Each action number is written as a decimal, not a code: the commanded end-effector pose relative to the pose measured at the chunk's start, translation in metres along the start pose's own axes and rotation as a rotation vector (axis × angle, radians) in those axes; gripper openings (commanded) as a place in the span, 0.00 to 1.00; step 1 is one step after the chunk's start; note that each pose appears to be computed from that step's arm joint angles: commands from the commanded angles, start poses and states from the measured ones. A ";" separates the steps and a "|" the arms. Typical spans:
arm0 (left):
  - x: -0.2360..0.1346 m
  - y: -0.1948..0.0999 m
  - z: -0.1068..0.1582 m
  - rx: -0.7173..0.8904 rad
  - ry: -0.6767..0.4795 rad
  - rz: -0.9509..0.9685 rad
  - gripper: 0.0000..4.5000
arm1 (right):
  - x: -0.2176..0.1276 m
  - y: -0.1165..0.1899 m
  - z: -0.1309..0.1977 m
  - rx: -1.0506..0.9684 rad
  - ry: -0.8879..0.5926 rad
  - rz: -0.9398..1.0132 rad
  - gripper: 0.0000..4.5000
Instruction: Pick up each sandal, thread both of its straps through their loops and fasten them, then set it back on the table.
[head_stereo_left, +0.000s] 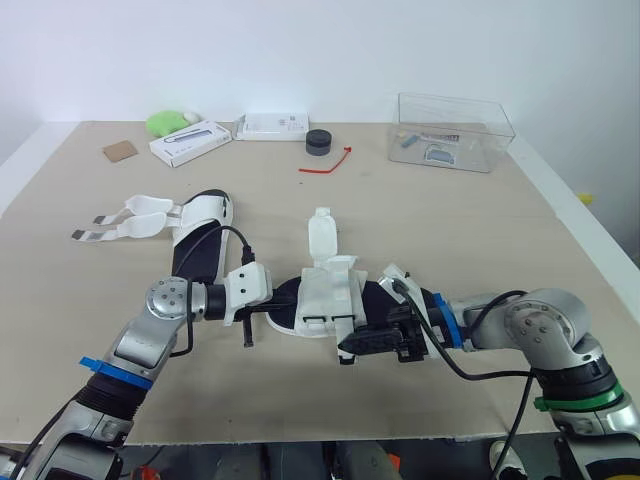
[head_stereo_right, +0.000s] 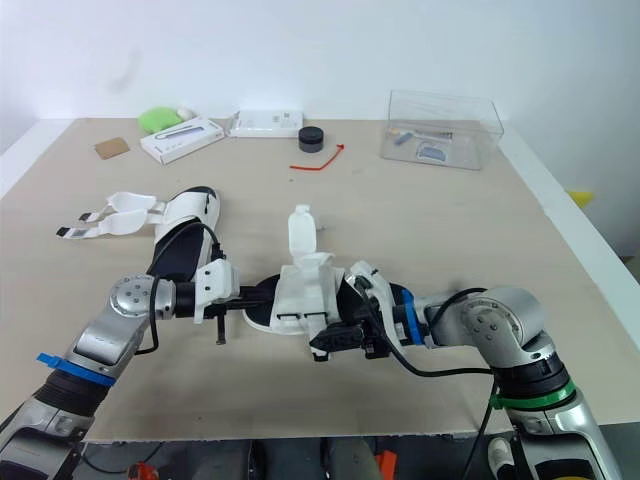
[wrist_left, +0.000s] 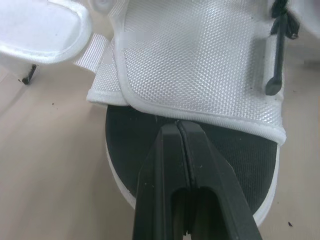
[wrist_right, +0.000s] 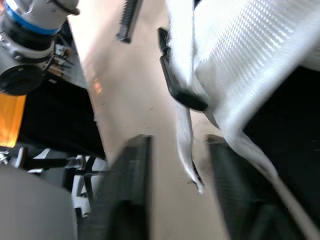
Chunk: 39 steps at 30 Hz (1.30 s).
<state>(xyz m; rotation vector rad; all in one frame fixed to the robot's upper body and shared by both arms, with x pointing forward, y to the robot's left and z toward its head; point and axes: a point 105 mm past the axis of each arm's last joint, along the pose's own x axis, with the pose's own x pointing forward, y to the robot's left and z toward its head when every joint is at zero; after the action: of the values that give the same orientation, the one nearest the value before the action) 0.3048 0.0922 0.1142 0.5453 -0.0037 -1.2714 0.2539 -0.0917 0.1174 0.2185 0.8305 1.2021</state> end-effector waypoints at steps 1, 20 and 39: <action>0.000 -0.002 -0.001 -0.007 -0.001 0.002 0.00 | -0.005 -0.003 0.014 -0.031 -0.055 -0.027 0.02; 0.001 -0.006 -0.004 -0.014 0.005 -0.014 0.00 | -0.010 0.020 -0.050 -0.001 0.156 0.044 0.02; 0.004 -0.005 -0.003 -0.016 -0.001 -0.022 0.00 | -0.040 0.034 -0.001 -1.505 0.133 0.113 0.99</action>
<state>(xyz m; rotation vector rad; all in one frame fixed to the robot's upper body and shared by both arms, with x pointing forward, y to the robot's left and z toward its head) 0.3022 0.0890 0.1094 0.5268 0.0044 -1.2873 0.2277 -0.1130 0.1579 -0.8589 0.0127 1.6022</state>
